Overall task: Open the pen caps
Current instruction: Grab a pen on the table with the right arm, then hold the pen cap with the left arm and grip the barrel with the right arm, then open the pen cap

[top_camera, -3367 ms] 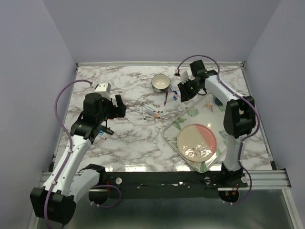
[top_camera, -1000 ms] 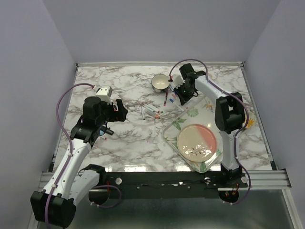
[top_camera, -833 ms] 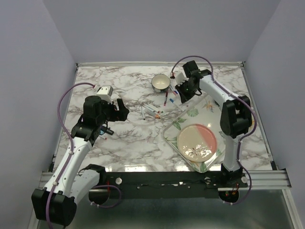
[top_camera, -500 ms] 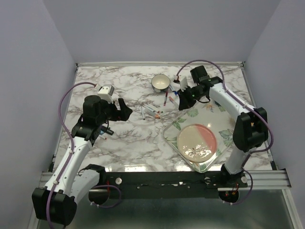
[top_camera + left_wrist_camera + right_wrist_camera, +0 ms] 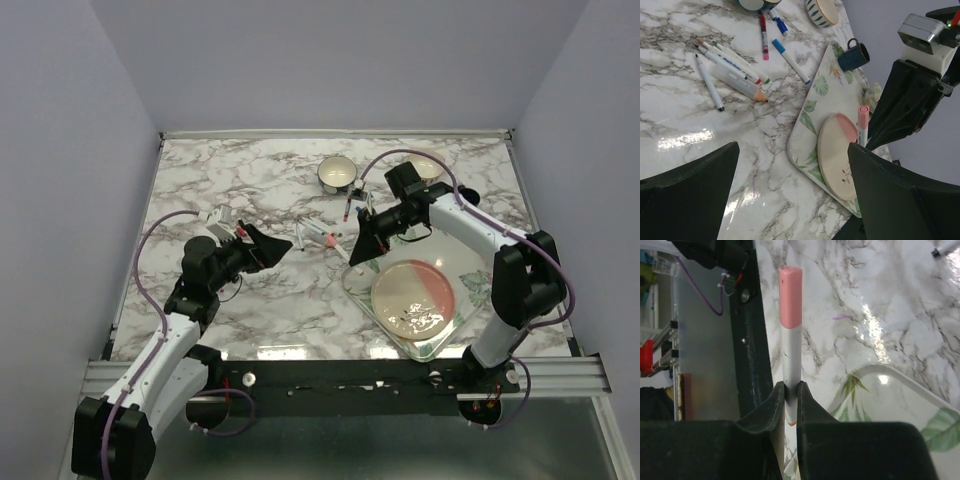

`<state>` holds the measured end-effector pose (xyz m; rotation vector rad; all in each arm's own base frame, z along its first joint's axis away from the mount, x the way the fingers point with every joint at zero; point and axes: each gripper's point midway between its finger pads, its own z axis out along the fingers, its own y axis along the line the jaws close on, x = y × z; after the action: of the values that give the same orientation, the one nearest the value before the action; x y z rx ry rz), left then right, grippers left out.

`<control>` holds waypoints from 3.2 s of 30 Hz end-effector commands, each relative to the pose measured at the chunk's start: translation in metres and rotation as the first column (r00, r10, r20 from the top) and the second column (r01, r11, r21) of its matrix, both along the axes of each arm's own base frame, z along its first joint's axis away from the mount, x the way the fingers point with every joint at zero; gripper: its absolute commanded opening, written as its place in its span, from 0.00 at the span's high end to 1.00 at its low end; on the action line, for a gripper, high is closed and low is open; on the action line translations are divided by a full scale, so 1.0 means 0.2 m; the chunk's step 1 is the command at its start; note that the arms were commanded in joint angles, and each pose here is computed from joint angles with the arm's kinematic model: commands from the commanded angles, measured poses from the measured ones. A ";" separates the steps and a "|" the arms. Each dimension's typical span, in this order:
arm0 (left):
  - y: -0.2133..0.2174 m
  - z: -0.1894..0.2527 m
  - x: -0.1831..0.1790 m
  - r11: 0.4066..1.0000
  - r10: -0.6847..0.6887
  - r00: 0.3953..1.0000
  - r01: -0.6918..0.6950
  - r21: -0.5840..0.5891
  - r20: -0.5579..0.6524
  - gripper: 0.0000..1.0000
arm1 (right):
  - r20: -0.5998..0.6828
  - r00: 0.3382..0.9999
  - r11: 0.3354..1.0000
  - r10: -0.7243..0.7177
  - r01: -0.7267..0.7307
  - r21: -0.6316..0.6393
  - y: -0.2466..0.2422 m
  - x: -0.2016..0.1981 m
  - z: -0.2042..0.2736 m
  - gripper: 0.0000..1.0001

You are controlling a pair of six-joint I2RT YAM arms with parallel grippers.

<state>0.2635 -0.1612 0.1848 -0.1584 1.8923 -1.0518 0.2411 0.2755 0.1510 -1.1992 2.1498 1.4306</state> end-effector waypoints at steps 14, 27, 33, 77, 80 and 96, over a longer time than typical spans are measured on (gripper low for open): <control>-0.12 0.10 -0.03 0.968 0.097 0.994 -0.085 -0.234 0.042 0.04 | -0.063 0.990 0.989 0.124 -0.118 0.092 0.13 -0.14 0.02 0.99; -0.18 0.15 -0.03 0.962 0.100 0.993 -0.083 -0.259 0.055 0.05 | -0.063 0.990 0.989 0.128 -0.122 0.086 0.13 -0.14 0.02 0.99; -0.20 0.15 -0.03 0.962 0.101 0.993 -0.084 -0.259 0.057 0.05 | -0.060 0.990 0.989 0.127 -0.121 0.087 0.13 -0.14 0.02 1.00; -0.58 0.19 -0.02 0.966 -0.030 0.998 0.045 -0.255 0.063 0.65 | -0.053 0.990 0.987 0.134 -0.129 0.100 0.14 -0.14 0.05 0.99; -0.59 0.19 -0.03 0.965 -0.038 0.997 0.053 -0.256 0.065 0.70 | -0.050 0.990 0.986 0.135 -0.129 0.102 0.14 -0.14 0.06 0.99; -0.58 0.21 -0.03 0.959 -0.023 0.997 0.043 -0.280 0.076 1.00 | -0.056 0.990 0.987 0.132 -0.125 0.103 0.14 -0.14 0.05 0.63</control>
<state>0.2586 -0.2733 0.2041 -0.2641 1.7583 -1.2833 0.2126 0.2991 0.1568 -1.2807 2.0742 1.6094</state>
